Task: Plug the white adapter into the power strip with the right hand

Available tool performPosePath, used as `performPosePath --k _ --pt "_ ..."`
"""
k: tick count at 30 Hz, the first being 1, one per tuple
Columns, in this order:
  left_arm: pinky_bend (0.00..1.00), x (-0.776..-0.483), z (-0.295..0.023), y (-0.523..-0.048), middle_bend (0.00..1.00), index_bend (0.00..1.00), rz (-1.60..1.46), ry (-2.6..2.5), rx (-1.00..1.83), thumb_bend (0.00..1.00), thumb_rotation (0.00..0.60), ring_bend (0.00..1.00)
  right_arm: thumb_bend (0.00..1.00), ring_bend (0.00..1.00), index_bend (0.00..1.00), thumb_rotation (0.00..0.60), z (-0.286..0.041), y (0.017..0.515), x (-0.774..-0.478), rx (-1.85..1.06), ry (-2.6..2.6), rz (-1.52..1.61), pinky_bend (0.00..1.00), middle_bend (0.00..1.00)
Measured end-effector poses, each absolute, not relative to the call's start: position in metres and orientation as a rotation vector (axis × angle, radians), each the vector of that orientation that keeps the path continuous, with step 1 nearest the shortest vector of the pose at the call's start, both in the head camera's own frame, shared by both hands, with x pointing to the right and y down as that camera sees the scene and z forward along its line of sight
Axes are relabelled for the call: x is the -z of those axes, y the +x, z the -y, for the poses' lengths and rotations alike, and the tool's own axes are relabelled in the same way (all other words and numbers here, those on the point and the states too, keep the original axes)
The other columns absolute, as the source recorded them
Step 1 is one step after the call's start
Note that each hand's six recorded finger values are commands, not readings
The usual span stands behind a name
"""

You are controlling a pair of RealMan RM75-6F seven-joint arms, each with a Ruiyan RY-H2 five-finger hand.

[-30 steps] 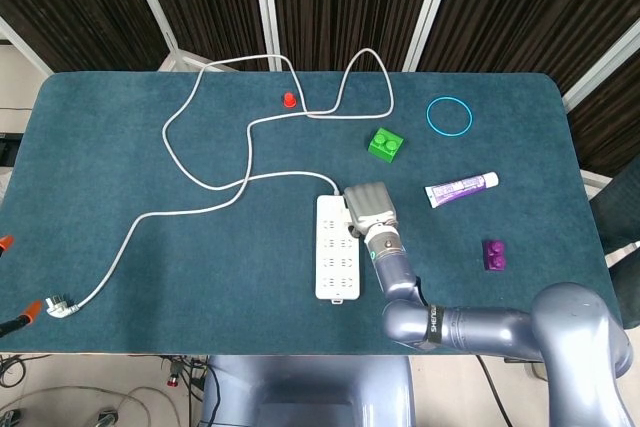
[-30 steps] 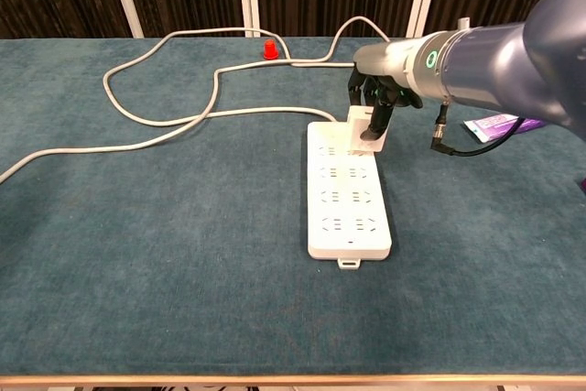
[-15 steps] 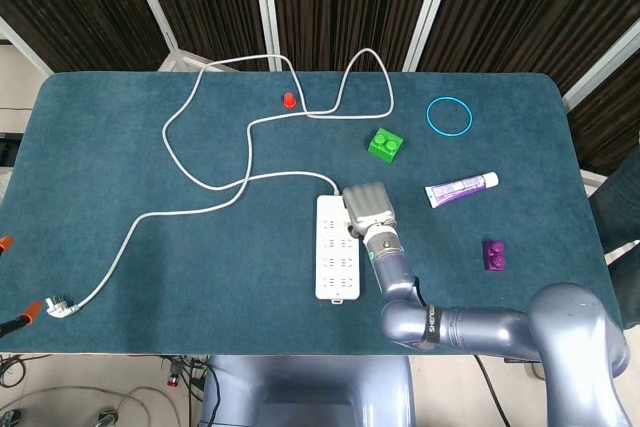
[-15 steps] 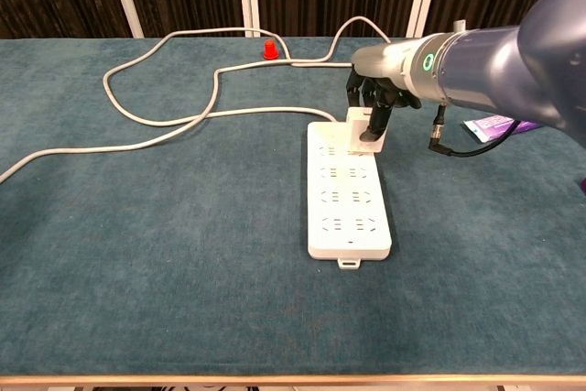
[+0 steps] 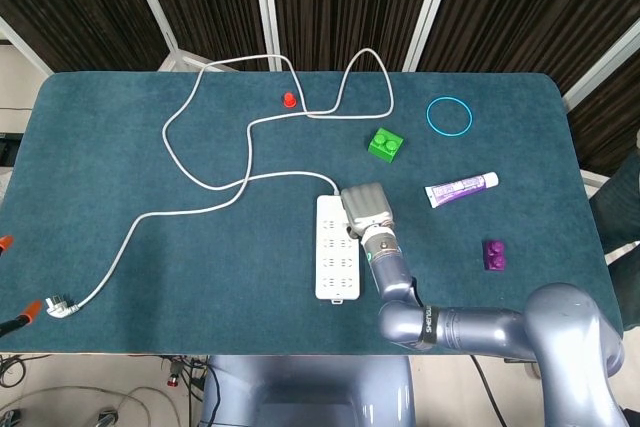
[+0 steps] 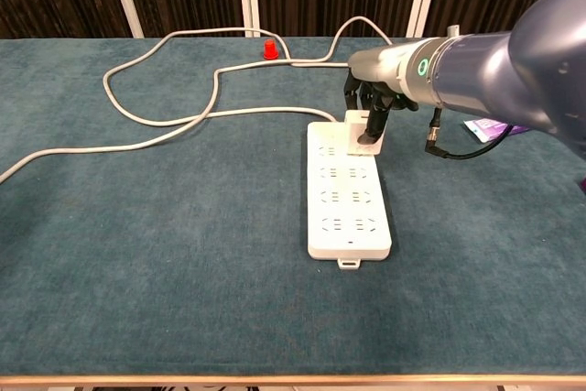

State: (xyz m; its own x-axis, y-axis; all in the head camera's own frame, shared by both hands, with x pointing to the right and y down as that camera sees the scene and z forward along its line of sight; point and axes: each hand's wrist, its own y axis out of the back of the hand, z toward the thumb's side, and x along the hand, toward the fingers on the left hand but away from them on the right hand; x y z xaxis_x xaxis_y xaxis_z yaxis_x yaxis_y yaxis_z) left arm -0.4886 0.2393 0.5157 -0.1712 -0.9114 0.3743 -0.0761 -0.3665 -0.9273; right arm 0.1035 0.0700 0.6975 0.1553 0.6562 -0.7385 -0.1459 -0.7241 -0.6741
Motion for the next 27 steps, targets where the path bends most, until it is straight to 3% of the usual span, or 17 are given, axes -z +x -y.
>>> performPosePath --k 27 --pt "0.01 -0.515 -0.239 -0.490 0.00 0.15 -1.183 -1.427 1.612 0.14 0.600 0.00 0.64 0.85 0.80 0.600 -0.077 0.093 -0.703 -1.622 -1.802 0.457 0.75 0.74"
